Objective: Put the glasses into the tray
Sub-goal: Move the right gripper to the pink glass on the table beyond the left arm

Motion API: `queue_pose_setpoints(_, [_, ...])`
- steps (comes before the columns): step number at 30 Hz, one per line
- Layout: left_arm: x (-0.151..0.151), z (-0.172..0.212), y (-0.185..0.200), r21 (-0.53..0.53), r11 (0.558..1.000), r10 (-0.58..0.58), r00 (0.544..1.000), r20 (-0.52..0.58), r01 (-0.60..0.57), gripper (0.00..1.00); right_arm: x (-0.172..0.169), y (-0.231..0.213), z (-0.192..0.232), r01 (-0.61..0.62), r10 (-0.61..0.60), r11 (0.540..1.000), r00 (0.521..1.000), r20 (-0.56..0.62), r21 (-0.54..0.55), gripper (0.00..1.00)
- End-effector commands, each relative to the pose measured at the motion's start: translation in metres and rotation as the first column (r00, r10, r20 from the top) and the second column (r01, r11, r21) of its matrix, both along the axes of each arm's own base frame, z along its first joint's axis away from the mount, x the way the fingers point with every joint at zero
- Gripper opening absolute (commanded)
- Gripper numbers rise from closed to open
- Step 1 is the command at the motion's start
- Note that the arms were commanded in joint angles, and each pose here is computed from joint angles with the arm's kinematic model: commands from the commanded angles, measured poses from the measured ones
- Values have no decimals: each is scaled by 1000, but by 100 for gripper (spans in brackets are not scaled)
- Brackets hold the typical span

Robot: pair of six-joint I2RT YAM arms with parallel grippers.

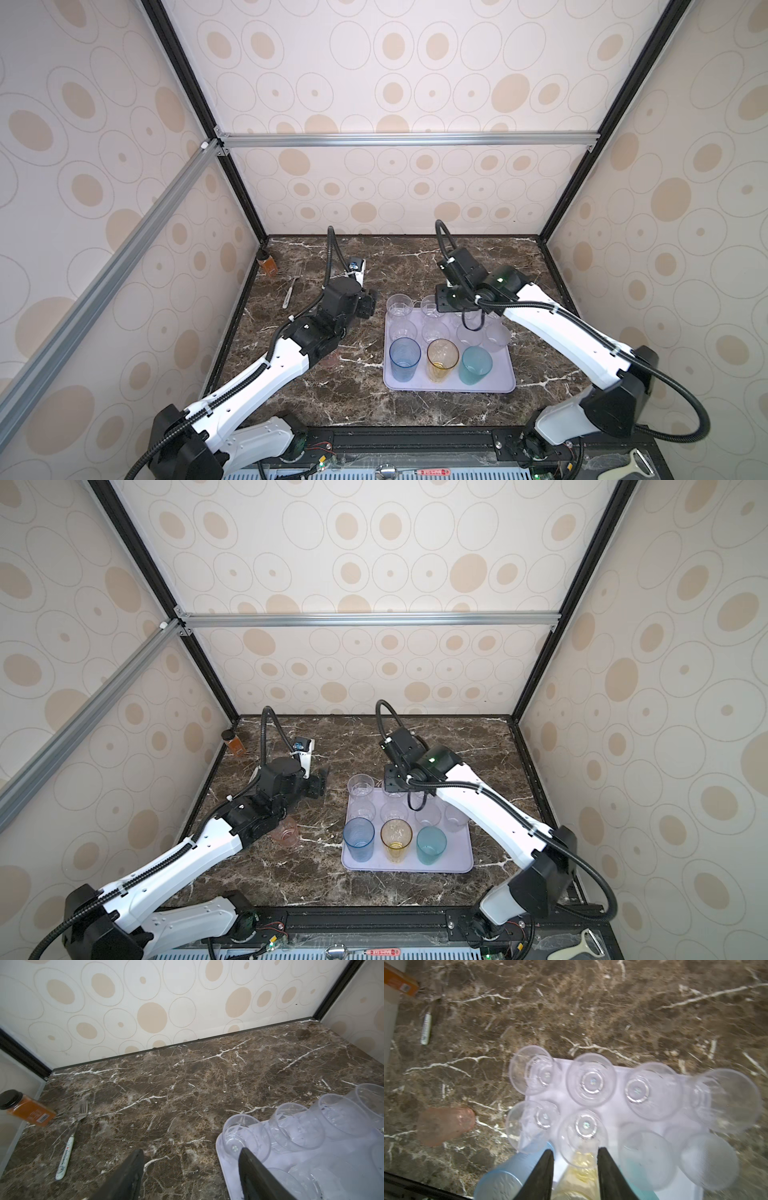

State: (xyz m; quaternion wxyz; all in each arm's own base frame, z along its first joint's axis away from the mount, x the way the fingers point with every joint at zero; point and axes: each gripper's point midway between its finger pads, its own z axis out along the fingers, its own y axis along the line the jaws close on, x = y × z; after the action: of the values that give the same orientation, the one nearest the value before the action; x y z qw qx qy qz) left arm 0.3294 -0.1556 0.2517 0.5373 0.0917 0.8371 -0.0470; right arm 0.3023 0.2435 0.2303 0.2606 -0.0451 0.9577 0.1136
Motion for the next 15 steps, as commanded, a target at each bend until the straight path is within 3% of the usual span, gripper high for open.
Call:
queue_pose_setpoints(1, [-5, -15, 39, -4, 996, 93, 994, -52, -93, 72, 11, 52, 3, -94, 93, 993, 996, 14, 67, 38])
queue_pose_setpoints(11, [-22, -61, 124, -74, 932, 341, 927, -159, -355, 74, 3, 171, -34, -284, 290, 953, 955, -53, 105, 38])
queue_pose_setpoints(15, [-33, -80, 161, -95, 861, 480, 859, -178, -500, 74, -5, 203, -55, -324, 335, 938, 939, -79, 123, 38])
